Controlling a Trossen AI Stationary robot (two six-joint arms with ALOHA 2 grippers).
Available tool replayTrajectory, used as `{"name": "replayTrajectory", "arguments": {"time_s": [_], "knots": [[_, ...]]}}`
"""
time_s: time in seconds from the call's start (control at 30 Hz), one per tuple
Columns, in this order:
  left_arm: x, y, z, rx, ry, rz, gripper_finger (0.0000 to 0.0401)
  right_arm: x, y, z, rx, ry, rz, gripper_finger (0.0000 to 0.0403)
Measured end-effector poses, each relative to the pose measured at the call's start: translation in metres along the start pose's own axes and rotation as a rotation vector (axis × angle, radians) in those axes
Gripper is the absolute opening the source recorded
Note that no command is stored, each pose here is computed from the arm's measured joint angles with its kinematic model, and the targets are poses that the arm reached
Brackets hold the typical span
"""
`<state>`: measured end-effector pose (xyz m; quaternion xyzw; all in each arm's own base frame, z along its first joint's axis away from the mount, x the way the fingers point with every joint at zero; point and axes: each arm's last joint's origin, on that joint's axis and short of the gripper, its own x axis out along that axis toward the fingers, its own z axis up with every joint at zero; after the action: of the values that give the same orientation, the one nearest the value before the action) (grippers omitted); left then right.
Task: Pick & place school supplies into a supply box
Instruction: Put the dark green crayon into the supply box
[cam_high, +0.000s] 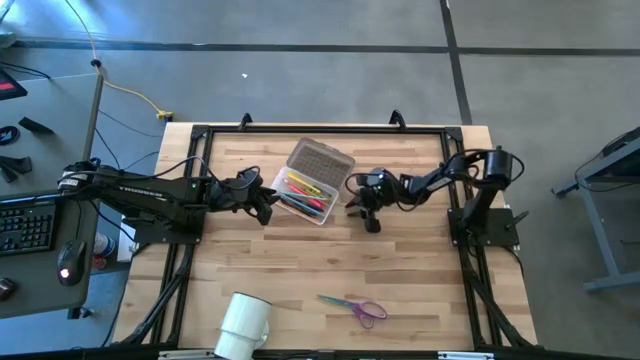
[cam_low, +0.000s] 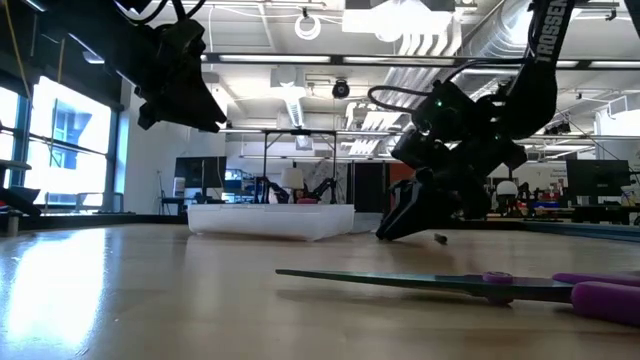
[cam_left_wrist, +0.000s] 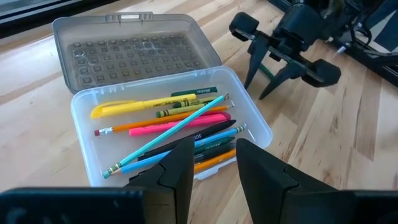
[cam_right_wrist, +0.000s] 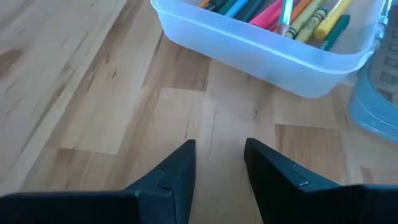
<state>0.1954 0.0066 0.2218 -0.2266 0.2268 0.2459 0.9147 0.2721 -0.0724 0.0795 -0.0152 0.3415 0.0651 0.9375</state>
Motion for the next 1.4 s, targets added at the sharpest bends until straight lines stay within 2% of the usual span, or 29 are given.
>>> {"name": "replayTrajectory", "arguments": {"time_s": [0.2,0.3,0.4,0.5,0.57,0.7,0.77,0.9,1.03,1.17,1.27,1.4], "knots": [[0.000,0.000,0.000,0.000,0.000,0.000,0.0156,0.001,0.005,0.009,-0.045,-0.076,-0.038,0.0129],[0.000,0.000,0.000,0.000,0.000,0.000,0.0156,-0.007,0.008,0.028,-0.082,-0.155,-0.063,0.0129],[0.000,0.000,0.000,0.000,0.000,0.000,0.0156,-0.028,0.011,0.050,-0.127,-0.196,-0.064,0.0129],[0.000,0.000,0.000,0.000,0.000,0.000,0.0156,-0.061,0.020,0.060,-0.104,-0.119,-0.039,0.0129],[0.000,0.000,0.000,-0.001,-0.002,-0.001,0.0156,-0.088,0.026,0.065,-0.022,-0.083,-0.047,0.0129],[0.000,0.000,0.000,0.000,0.000,0.000,0.0156,-0.129,0.040,0.041,0.150,0.193,-0.196,0.0129],[0.000,0.000,0.000,0.000,0.000,0.000,0.0156,-0.141,0.045,0.033,0.198,0.248,-0.257,0.0129],[0.000,0.000,0.000,0.000,-0.002,0.002,0.0156,-0.137,0.055,0.019,0.185,0.174,-0.212,0.0129],[0.000,0.000,0.000,0.000,-0.005,0.008,0.0156,-0.126,0.060,-0.008,0.262,0.236,-0.200,0.0129],[0.000,0.000,0.000,-0.001,0.000,0.000,0.0156,-0.123,0.057,0.001,0.275,0.201,-0.247,0.0129],[0.000,0.000,0.000,-0.001,-0.002,0.002,0.0156,-0.118,0.056,-0.008,0.289,0.272,-0.244,0.0129],[0.000,0.000,0.000,-0.001,-0.005,0.003,0.0156,-0.108,0.054,-0.010,0.298,0.299,-0.225,0.0129]]}}
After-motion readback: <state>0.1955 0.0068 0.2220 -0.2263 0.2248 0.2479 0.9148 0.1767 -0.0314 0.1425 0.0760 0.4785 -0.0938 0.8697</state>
